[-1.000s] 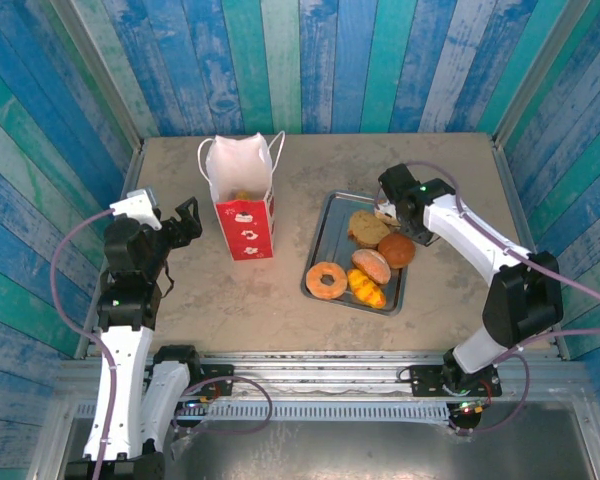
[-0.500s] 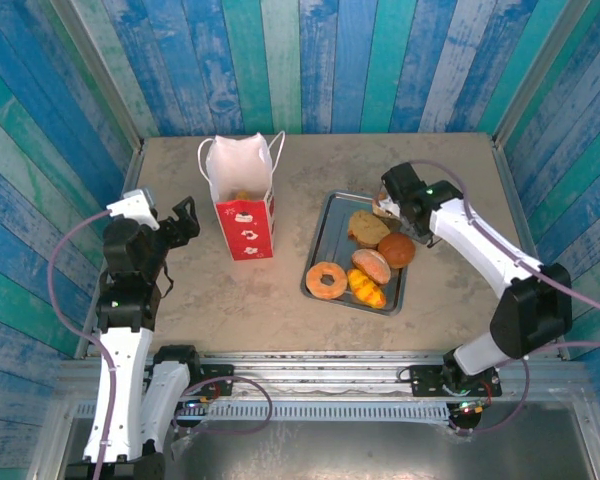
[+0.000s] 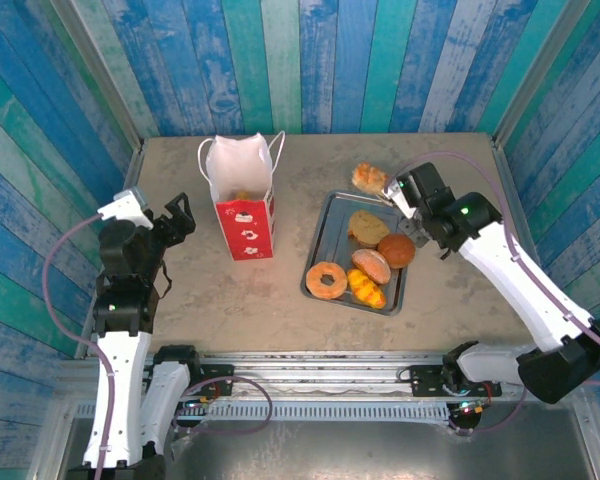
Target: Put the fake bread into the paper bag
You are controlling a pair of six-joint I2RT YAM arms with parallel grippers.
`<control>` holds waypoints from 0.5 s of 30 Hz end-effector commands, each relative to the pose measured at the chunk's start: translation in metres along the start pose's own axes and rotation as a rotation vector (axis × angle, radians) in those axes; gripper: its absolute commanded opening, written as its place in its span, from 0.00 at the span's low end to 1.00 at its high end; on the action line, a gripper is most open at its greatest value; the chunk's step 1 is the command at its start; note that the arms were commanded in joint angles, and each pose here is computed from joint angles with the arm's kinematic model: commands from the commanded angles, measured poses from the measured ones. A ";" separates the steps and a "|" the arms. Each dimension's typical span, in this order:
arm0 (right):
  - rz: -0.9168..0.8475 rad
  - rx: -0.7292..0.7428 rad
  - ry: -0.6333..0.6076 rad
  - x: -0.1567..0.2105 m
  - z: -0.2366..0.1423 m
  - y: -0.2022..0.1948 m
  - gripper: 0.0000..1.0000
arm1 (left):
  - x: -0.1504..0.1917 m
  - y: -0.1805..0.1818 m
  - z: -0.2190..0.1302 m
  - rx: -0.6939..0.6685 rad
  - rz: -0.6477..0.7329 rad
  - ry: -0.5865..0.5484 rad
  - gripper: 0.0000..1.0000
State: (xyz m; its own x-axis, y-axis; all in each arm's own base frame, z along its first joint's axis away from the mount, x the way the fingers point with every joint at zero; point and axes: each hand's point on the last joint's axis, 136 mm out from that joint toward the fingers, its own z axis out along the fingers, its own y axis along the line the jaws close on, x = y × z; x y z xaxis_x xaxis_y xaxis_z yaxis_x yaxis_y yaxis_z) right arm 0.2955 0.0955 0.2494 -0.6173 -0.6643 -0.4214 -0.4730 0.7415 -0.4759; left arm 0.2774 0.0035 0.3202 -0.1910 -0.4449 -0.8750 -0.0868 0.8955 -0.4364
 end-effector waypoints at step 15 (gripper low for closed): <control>0.372 -0.297 -0.468 -0.082 -0.143 0.018 0.22 | 0.018 -0.030 0.035 0.157 -0.151 0.169 0.97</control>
State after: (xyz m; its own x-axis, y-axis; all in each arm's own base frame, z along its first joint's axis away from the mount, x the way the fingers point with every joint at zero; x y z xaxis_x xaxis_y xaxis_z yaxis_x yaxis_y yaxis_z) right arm 0.2510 0.1627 0.3668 -0.4743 -0.3681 -0.7997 -0.4752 0.8717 -0.1194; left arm 0.3036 -0.0197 0.2863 -0.3560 -0.5415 -0.7616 -0.0628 0.8270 -0.5586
